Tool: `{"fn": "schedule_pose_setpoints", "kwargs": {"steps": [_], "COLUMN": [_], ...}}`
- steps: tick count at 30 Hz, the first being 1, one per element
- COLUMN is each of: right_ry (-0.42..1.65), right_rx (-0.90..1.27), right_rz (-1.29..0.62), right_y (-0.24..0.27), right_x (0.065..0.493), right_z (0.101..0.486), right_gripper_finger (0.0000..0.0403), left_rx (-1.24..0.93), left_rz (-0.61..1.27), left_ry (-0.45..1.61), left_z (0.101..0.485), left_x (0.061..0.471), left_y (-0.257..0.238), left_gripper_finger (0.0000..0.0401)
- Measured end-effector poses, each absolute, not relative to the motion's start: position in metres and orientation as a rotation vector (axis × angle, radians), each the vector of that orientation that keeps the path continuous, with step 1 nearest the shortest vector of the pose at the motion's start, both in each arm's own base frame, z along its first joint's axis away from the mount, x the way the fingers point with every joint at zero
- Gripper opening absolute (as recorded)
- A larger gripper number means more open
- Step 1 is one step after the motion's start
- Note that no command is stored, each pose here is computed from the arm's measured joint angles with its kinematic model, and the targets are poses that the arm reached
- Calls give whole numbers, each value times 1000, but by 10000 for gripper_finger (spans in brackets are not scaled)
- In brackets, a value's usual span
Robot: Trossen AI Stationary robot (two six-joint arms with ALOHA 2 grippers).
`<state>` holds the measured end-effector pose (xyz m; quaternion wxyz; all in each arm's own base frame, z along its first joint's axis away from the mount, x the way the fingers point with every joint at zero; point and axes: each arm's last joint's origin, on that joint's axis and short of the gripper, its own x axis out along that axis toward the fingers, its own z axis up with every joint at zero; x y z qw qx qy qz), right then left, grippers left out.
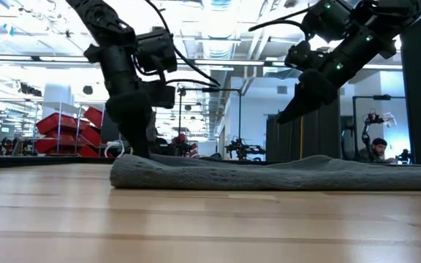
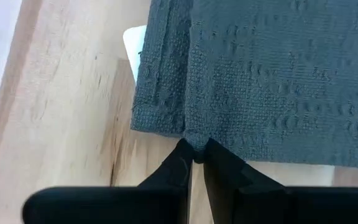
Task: Roll towel
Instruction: Fold the gray towel
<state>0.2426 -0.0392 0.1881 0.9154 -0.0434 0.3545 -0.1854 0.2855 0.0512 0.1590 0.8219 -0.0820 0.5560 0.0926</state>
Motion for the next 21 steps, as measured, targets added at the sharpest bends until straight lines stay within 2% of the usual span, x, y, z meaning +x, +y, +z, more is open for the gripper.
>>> {"fn": "schedule_pose_setpoints", "kwargs": {"steps": [8, 15, 21], "right_ry": [727, 723, 766], "right_rx": [-67, -15, 23], "right_rz": [-360, -346, -336], "right_y": [-38, -37, -36], "right_x": [243, 243, 240], "right_z": [188, 188, 184], "right_gripper_finger": [137, 137, 137], "left_rx": [-90, -113, -26], "left_rz": [173, 277, 248], "left_ry": [1094, 1120, 1009], "left_z": [177, 174, 170], "left_x": [299, 292, 297], "left_y": [60, 78, 82], "left_gripper_finger": [15, 15, 15]}}
